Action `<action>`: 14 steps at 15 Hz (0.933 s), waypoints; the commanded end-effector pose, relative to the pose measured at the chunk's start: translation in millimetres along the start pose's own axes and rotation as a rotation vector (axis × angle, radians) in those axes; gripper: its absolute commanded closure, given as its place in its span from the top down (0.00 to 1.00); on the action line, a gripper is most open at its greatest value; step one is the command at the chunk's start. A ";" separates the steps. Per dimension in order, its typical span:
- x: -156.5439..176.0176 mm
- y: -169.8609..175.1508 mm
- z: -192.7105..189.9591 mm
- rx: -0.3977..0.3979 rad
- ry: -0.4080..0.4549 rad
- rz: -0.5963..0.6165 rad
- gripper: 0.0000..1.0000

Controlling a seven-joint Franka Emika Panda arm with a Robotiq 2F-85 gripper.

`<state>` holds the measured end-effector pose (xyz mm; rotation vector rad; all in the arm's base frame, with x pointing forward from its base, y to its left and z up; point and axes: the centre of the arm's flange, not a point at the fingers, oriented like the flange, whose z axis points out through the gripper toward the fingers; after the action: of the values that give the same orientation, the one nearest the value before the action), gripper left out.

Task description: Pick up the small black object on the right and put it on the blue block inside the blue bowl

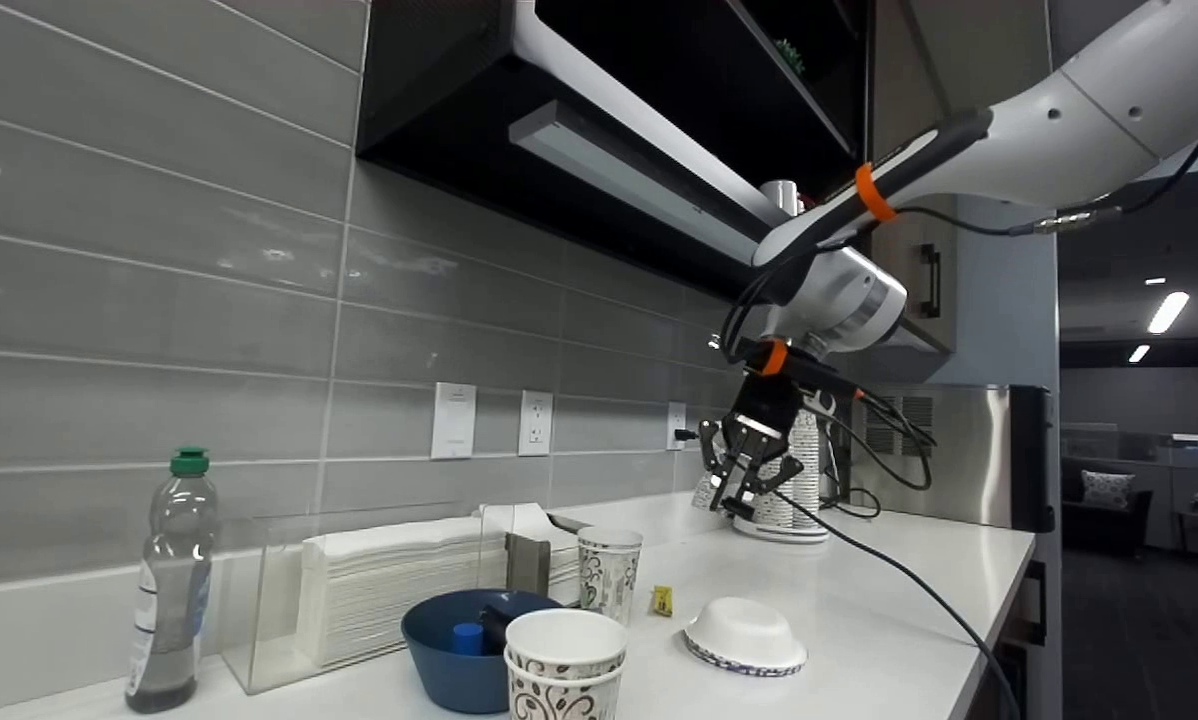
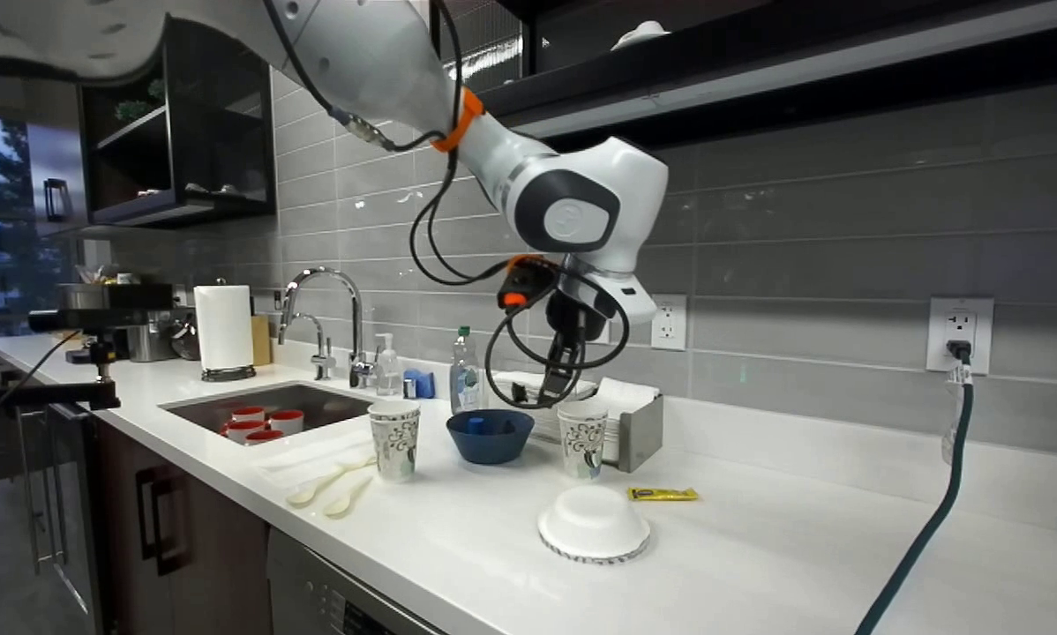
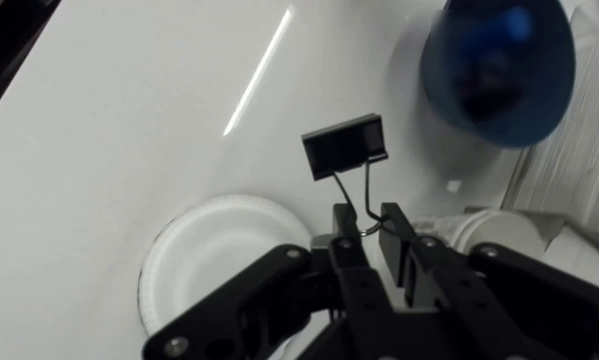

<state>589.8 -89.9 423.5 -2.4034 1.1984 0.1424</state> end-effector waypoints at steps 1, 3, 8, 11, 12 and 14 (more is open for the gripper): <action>-70.9 -10.7 -0.9 0.018 -0.030 -0.203 0.05; -54.0 -21.0 0.0 -0.002 -0.017 -0.172 0.05; -55.9 -20.2 1.0 -0.004 -0.019 -0.171 0.05; -87.8 -43.5 21.0 0.021 -0.068 -0.359 0.05; -100.4 -57.7 32.2 0.023 -0.063 -0.414 0.05; -123.7 -85.3 51.1 0.014 -0.022 -0.526 0.05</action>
<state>575.1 16.3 445.0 -2.5654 0.7012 0.0786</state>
